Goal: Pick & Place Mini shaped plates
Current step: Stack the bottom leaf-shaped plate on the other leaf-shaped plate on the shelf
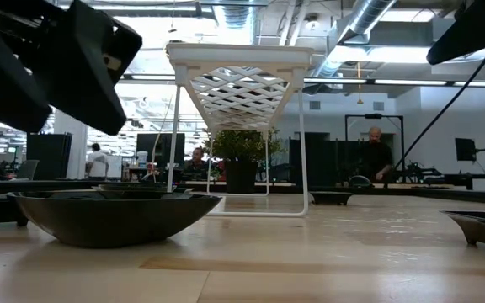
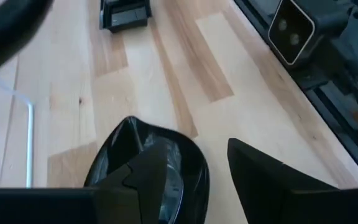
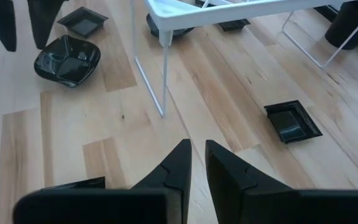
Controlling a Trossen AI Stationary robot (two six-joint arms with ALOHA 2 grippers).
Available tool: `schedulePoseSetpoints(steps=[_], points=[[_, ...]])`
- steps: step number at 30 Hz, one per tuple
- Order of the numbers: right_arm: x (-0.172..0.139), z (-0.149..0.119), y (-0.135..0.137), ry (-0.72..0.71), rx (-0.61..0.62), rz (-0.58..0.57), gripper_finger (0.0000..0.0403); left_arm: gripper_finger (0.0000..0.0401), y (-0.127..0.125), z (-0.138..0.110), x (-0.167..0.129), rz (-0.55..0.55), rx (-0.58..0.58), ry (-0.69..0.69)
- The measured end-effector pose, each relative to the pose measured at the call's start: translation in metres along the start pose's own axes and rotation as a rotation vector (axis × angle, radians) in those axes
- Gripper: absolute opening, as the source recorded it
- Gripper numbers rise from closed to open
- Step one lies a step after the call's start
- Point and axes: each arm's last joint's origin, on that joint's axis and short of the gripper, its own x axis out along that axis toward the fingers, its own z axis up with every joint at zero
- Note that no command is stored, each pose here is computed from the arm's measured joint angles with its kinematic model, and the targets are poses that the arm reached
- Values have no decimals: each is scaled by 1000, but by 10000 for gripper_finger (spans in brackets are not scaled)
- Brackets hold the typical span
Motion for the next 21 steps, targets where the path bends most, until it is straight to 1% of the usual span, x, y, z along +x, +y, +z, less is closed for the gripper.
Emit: schedulePoseSetpoints(steps=[5, 9, 16, 19, 21], points=[[0, 0, 0, 2, -1, 2, 42, 169, -7, -3, 0, -43, 9, 12], [0, 0, 0, 3, -2, 2, 42, 168, -11, -4, -2, -55, 19, 10], [0, 0, 0, 4, -7, -1, 42, 168, -13, -14, 7, -44, 35, 50], [0, -1, 0, 5, -8, 0, 42, 168, -13, -16, 9, -41, 36, 57], [-1, -1, 0, 6, -9, 1, 42, 168, -11, -15, 10, -19, 30, 50]])
